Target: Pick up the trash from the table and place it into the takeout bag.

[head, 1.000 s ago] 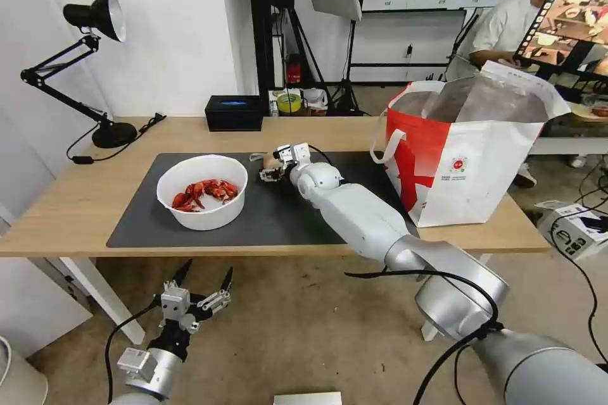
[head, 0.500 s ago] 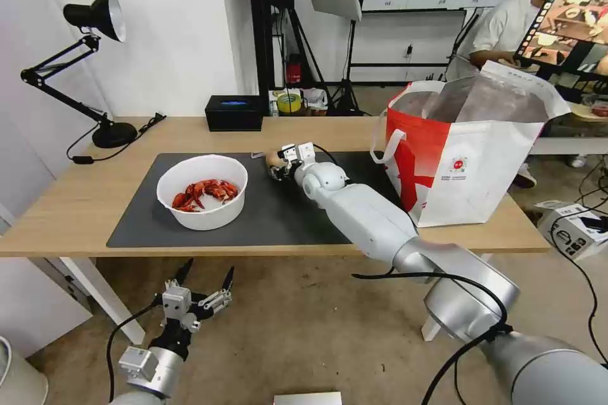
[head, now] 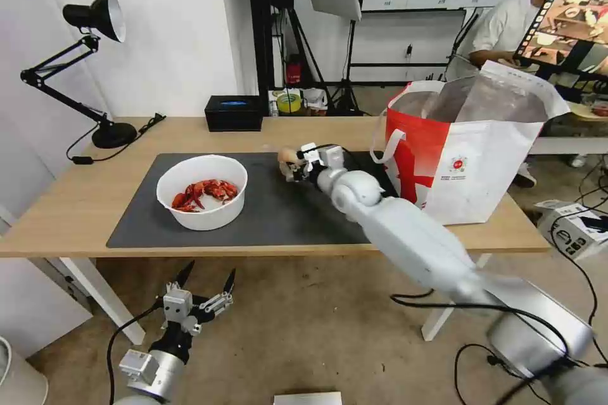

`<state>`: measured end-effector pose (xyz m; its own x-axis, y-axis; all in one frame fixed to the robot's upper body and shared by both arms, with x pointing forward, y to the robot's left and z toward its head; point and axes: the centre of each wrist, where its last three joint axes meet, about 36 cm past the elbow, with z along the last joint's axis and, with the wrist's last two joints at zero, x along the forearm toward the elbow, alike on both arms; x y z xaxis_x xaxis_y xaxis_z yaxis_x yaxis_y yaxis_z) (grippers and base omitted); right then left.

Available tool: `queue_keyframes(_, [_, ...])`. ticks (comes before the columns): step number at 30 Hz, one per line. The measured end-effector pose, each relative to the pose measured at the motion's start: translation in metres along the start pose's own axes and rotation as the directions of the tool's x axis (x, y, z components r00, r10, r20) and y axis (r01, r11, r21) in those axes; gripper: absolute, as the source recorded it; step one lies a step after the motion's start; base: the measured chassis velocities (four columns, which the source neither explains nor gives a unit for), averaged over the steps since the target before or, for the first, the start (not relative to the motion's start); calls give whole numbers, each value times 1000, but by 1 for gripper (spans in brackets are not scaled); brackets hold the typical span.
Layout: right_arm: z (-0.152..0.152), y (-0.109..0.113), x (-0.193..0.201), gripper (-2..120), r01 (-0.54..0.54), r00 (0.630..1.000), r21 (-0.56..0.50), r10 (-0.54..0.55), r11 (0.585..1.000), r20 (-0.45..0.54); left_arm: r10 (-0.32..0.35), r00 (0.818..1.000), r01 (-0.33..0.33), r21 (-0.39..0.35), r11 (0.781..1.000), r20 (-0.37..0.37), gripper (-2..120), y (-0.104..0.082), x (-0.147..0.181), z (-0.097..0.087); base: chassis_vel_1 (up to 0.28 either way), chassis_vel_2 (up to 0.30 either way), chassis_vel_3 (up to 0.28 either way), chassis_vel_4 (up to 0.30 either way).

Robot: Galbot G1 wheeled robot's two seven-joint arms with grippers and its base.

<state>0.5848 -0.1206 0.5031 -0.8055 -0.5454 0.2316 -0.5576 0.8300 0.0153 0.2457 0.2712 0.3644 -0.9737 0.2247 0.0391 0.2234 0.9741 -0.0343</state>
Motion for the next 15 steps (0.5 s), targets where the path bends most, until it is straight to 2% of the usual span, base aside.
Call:
queue_keyframes(6, [-12,1,46,7,-22,994,2,22,1000,112,5,1000,-5,4,1000,-2,100,-6,-1,2,0,0,0,0])
queue_keyframes(8, [-22,-2,69,7,-47,983,1,46,999,180,7,1000,-7,11,1000,-5,100,-9,-1,3,0,0,0,0])
queue_keyframes(9, [-22,-2,69,7,-47,983,1,46,999,180,7,1000,-7,11,1000,-5,100,-9,-1,3,0,0,0,0])
queue_keyframes(12, [-38,-15,97,7,-106,953,6,100,994,285,8,1000,-8,21,1000,-7,100,-13,0,5,0,0,0,0])
queue_keyframes(13, [-38,-15,97,7,-106,953,6,100,994,285,8,1000,-8,21,1000,-7,100,-13,0,5,0,0,0,0])
queue_keyframes(15, [-51,-28,115,7,-172,922,2,161,985,352,10,1000,-10,22,1000,-8,100,-14,0,5,0,0,0,0])
